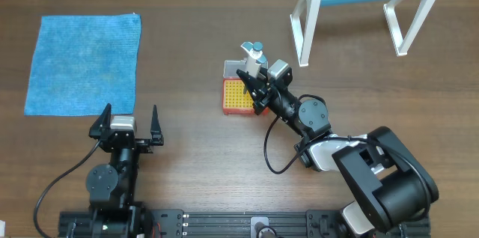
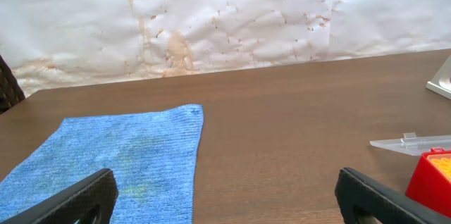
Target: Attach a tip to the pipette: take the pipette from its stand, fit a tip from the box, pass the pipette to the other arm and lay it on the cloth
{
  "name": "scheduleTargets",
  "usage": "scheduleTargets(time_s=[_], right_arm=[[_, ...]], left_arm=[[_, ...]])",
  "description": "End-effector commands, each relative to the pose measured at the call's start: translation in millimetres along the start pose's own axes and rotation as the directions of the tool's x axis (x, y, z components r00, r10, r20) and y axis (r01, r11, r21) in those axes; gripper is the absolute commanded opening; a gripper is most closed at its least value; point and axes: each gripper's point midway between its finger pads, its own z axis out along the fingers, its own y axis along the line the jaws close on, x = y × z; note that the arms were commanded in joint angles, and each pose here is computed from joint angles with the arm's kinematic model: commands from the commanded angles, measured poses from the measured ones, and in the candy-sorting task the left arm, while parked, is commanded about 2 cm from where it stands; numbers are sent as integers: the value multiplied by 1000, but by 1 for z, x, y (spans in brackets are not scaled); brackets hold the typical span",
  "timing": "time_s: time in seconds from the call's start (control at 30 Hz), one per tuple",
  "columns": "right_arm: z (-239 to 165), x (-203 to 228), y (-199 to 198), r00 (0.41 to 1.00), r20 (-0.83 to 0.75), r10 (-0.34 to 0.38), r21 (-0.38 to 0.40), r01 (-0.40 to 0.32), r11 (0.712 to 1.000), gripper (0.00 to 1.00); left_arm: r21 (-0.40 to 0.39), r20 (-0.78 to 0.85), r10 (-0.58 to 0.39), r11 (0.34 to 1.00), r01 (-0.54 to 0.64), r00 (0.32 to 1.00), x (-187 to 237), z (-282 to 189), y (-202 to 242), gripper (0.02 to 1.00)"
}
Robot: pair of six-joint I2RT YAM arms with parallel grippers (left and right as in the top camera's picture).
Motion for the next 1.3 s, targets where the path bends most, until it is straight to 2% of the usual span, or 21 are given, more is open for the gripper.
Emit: scheduleTargets(time_s=[0.03, 0.13, 0.27, 0.4, 0.5, 0.7, 1.3], right_arm=[[5, -6, -8, 999, 22, -40, 42, 40, 998, 80], [5, -2, -8, 999, 13, -41, 39, 40, 998, 80], [6, 7, 0, 999, -10, -45, -16, 44, 999, 80], [6, 9, 0, 999, -15, -49, -18, 49, 999, 80], [6, 10, 9, 995, -17, -100, -70, 98, 993, 82], [9, 6, 8, 992, -3, -125, -71, 124, 990, 80], [9, 19, 12, 993, -40, -109, -97, 104, 990, 80]], left_arm=[[16, -1, 16, 1000, -16, 1000, 1, 0, -3, 998], [16, 0, 16, 1000, -16, 1000, 1, 0, -3, 998], [16, 0, 16, 1000, -16, 1000, 1, 0, -3, 996], [16, 0, 16, 1000, -16, 1000, 1, 0, -3, 998], [16, 0, 16, 1000, -16, 1000, 1, 0, -3, 998], [16, -1, 16, 1000, -16, 1000, 1, 0, -3, 998], [16, -1, 16, 1000, -16, 1000, 1, 0, -3, 996]])
